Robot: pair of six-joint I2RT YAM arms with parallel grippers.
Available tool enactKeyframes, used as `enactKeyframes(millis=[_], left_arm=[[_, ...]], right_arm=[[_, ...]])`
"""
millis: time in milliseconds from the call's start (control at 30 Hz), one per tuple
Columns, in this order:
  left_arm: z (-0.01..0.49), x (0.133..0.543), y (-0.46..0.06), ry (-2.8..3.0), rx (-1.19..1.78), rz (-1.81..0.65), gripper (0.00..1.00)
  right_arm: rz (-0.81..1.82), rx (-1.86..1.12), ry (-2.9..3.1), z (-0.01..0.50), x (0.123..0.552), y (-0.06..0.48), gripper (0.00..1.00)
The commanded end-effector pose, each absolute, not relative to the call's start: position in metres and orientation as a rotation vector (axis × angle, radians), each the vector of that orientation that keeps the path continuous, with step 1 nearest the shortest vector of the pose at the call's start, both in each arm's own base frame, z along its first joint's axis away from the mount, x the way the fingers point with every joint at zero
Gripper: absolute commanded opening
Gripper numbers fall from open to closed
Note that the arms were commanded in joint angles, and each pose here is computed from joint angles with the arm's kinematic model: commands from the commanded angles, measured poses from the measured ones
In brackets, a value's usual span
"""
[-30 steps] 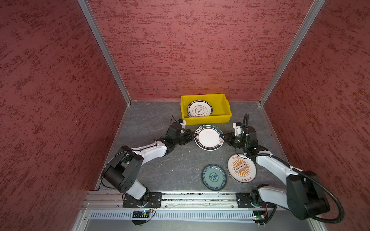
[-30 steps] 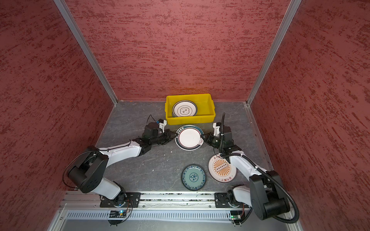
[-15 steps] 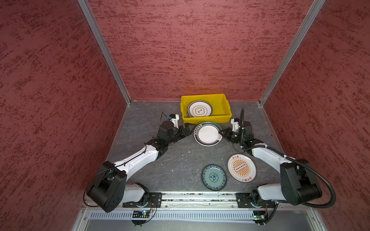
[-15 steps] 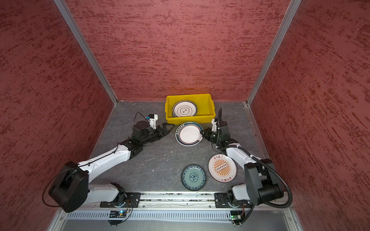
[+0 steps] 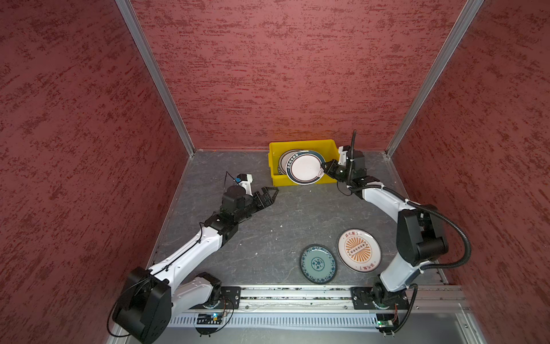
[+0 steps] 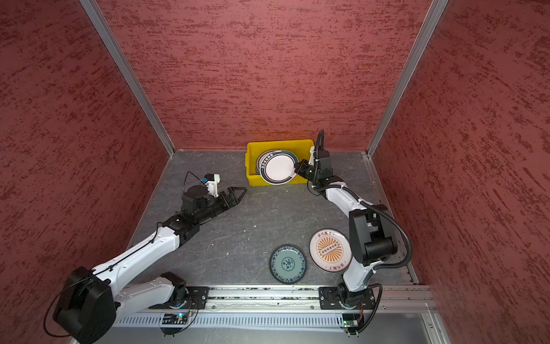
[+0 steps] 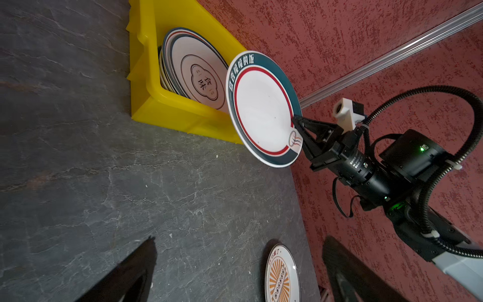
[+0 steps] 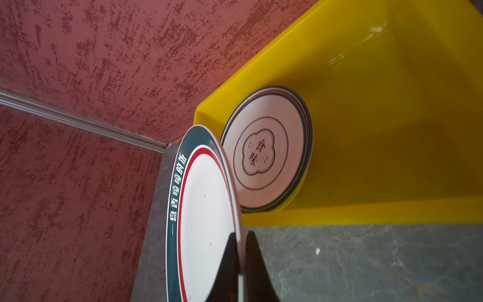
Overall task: Place the plates into the plastic bin on the countertop
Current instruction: Place the plate in the plastic bin.
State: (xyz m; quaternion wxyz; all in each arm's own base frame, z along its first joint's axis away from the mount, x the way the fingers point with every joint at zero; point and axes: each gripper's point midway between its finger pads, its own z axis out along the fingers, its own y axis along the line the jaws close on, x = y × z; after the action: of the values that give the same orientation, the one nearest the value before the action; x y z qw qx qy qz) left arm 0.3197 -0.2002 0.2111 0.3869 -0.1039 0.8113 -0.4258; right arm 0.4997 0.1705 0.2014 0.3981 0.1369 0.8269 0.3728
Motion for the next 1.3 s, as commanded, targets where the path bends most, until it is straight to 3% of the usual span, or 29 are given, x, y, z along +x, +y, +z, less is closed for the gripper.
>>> enactKeyframes(millis=[0,367,700,733,767,800,900,1000,1133,1267], left_arm=[[0.206,0.313,-0.196,2.083,-0.256,-1.035,0.99],[0.204,0.308,-0.191,2.099,-0.285,-0.992,0.99],[0.199,0.307,-0.188,2.108,-0.302,-0.973,0.99],[0.199,0.307,-0.189,2.108,-0.299,-0.972,0.99],[0.198,0.308,-0.188,2.110,-0.301,-0.971,0.99],[0.198,0.308,-0.189,2.110,-0.301,-0.971,0.99],[0.195,0.309,-0.190,2.116,-0.298,-0.974,0.99],[0.193,0.309,-0.191,2.127,-0.298,-0.974,0.99],[0.190,0.311,-0.193,2.133,-0.292,-0.974,0.99],[0.189,0.313,-0.195,2.131,-0.290,-0.977,0.99]], right_arm=[[0.927,0.348,2.062,0.209,0.524,0.173,0.00],[0.858,0.413,2.098,0.181,0.587,0.177,0.00],[0.857,0.391,2.197,0.144,0.600,0.187,0.00],[0.859,0.384,2.199,0.144,0.601,0.188,0.02],[0.858,0.376,2.197,0.146,0.602,0.188,0.22],[0.859,0.370,2.198,0.147,0.602,0.189,0.34],[0.862,0.326,2.195,0.153,0.602,0.192,0.48],[0.885,0.250,2.185,0.163,0.599,0.198,0.71],[0.816,0.224,2.197,0.172,0.593,0.191,0.81],[0.682,0.224,2.202,0.184,0.580,0.172,0.86]])
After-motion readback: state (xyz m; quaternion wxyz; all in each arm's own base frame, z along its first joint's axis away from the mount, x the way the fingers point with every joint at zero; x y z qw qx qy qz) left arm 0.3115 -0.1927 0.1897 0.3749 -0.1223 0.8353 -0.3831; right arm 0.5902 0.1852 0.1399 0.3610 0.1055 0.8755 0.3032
